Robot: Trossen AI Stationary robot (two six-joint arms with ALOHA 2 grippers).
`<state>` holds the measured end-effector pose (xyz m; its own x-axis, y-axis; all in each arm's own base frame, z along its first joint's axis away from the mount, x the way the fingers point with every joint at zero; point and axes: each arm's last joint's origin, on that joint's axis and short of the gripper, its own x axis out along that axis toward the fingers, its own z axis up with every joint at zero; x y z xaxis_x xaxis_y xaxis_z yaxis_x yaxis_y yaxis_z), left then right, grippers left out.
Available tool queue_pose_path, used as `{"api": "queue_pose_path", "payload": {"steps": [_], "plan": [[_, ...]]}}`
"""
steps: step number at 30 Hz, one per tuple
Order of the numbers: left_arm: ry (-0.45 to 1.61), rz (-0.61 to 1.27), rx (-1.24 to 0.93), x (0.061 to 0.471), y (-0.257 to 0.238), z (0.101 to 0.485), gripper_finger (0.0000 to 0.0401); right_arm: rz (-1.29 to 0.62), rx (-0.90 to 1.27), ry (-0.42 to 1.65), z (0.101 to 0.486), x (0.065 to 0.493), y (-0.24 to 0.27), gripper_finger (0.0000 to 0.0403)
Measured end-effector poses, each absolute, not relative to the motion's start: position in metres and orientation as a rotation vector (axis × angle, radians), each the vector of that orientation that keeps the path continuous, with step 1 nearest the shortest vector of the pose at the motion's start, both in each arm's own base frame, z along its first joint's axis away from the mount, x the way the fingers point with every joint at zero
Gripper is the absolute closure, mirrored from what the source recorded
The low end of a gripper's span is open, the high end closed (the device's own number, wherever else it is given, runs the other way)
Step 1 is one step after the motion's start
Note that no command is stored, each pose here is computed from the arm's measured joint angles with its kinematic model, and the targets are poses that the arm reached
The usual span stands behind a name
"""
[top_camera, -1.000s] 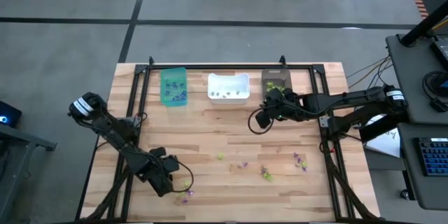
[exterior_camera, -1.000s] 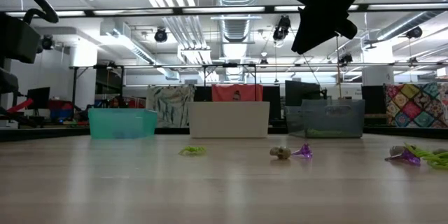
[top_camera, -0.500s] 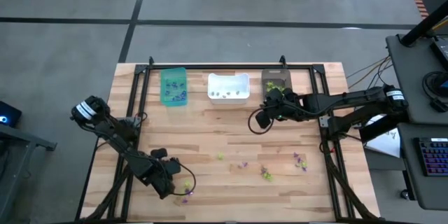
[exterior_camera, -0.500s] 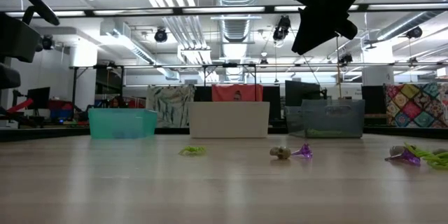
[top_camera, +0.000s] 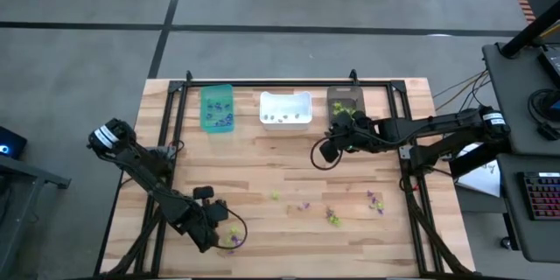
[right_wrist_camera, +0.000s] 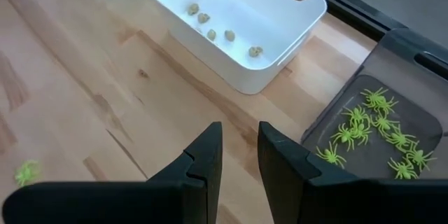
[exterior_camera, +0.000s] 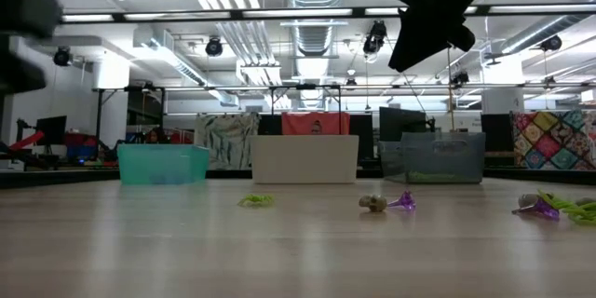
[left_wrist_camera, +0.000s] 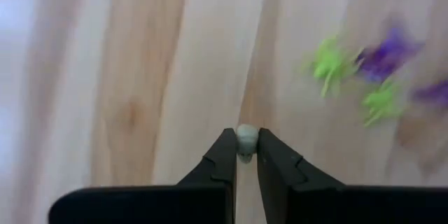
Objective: Sort Halloween decoration
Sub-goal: Put the white skull toy into the white bin
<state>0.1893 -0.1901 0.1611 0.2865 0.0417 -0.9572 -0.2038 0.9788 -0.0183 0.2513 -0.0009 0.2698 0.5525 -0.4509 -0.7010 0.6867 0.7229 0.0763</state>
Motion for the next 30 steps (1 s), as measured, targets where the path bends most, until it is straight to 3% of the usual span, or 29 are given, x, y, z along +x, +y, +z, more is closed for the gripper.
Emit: {"api": "queue_pose_path", "payload": {"steps": [7,13,30], "plan": [[1.069,0.148,0.030,0.220,-0.185,0.191,0.0394,-0.633,0.301,0.734,0.270,0.251,0.009,0.0321],[1.034,0.149,0.155,0.251,-0.158,0.206,0.0394,-0.604,0.276,0.742,0.270,0.251,0.015,0.0321],[0.936,0.294,0.252,0.322,-0.024,0.233,0.0394,-0.413,0.177,0.809,0.250,0.236,0.067,0.0321]]}}
